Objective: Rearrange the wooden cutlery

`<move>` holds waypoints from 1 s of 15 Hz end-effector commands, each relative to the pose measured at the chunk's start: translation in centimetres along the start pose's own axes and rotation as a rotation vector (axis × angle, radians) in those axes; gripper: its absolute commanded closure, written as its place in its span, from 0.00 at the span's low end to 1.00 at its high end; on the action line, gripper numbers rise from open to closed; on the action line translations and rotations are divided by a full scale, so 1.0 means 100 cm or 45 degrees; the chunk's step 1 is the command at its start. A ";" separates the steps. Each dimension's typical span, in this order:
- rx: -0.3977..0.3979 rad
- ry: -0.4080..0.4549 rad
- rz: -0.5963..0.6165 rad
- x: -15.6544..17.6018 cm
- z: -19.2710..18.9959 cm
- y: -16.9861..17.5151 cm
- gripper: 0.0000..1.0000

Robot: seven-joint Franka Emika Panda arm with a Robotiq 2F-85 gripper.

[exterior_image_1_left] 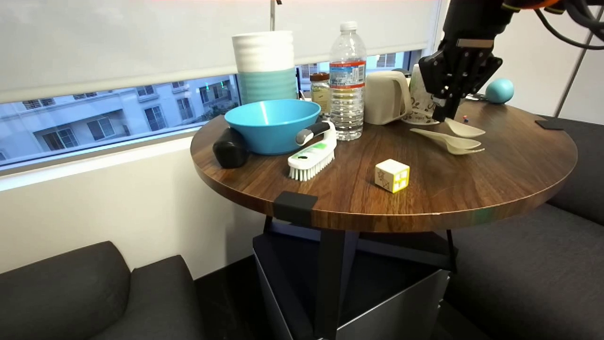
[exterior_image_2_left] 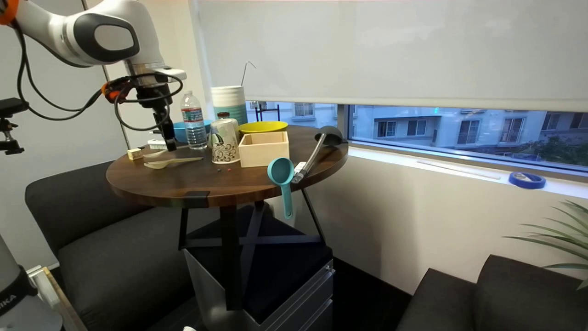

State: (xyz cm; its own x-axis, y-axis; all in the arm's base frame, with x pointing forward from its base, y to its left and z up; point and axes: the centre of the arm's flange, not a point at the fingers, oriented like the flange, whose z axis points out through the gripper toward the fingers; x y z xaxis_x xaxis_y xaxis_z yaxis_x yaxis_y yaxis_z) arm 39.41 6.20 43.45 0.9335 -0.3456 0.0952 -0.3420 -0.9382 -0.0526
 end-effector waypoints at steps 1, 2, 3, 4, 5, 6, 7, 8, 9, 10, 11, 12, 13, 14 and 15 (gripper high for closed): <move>0.017 0.011 0.024 -0.004 0.006 0.003 0.97; 0.015 0.009 0.025 -0.004 0.007 0.004 0.97; 0.013 0.007 0.027 -0.004 0.008 0.005 0.97; 0.015 0.005 0.029 -0.005 0.009 0.005 0.97; 0.015 0.006 0.030 -0.004 0.008 0.006 0.97; 0.018 0.008 0.030 -0.004 0.008 0.005 0.97; 0.020 0.008 0.031 -0.004 0.008 0.005 0.97; 0.020 0.009 0.031 -0.004 0.008 0.005 0.97; 0.021 0.009 0.032 -0.003 0.008 0.005 0.97; 0.022 0.010 0.032 -0.003 0.008 0.005 0.97; 0.024 0.009 0.032 -0.003 0.009 0.005 0.97; 0.025 0.009 0.032 -0.003 0.009 0.005 0.97; 0.026 0.011 0.032 -0.003 0.010 0.005 0.97; 0.027 0.010 0.033 -0.002 0.010 0.005 0.97; 0.027 0.011 0.034 -0.002 0.011 0.005 0.97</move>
State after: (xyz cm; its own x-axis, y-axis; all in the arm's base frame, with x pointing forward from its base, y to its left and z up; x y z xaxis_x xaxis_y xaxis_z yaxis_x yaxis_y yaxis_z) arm 39.26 5.87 42.84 0.9311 -0.3526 0.0934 -0.3491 -0.9357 -0.0513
